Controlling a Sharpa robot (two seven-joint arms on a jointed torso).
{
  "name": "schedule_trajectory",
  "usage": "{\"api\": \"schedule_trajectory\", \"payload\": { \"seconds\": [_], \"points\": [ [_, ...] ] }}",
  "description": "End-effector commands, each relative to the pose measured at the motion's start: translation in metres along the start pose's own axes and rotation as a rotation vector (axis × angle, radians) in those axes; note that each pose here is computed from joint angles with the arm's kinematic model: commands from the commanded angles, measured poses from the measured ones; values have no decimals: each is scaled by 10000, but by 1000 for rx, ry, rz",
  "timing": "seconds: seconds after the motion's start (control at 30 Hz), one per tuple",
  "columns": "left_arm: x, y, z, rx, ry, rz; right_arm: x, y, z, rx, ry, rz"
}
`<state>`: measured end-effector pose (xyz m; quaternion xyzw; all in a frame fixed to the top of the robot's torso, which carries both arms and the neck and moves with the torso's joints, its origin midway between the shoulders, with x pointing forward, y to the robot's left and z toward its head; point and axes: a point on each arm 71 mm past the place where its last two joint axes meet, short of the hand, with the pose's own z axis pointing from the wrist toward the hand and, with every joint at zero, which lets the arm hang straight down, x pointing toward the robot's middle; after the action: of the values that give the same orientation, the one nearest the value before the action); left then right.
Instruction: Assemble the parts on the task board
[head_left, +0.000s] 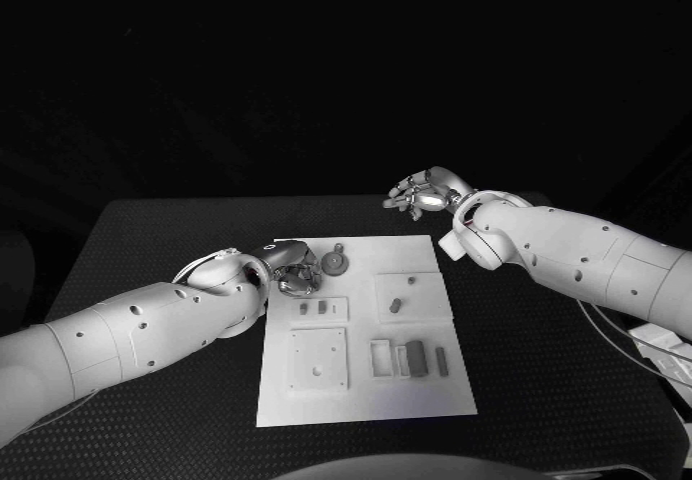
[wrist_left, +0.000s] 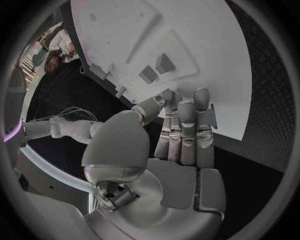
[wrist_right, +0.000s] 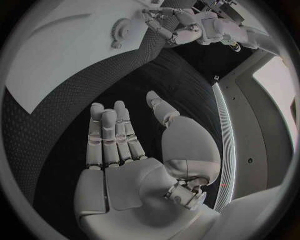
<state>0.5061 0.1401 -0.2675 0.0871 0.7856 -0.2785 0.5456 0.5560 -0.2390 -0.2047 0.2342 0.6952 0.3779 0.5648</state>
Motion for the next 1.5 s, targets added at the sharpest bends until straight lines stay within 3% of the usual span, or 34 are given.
{"api": "schedule_trajectory", "payload": {
  "seconds": [0.03, 0.53, 1.07, 1.5],
  "points": [
    [56, -30, 6, 9, 44, 4, 11, 11, -1, -12, 10, 0],
    [148, 29, 13, -16, 87, 42, 12, 12, 0, -12, 10, 0],
    [96, 32, 0, 3, 17, -20, 10, 10, 0, -11, 9, 0],
    [100, 82, -12, -28, 31, -26, 10, 8, 2, -10, 8, 0]
  ]
}}
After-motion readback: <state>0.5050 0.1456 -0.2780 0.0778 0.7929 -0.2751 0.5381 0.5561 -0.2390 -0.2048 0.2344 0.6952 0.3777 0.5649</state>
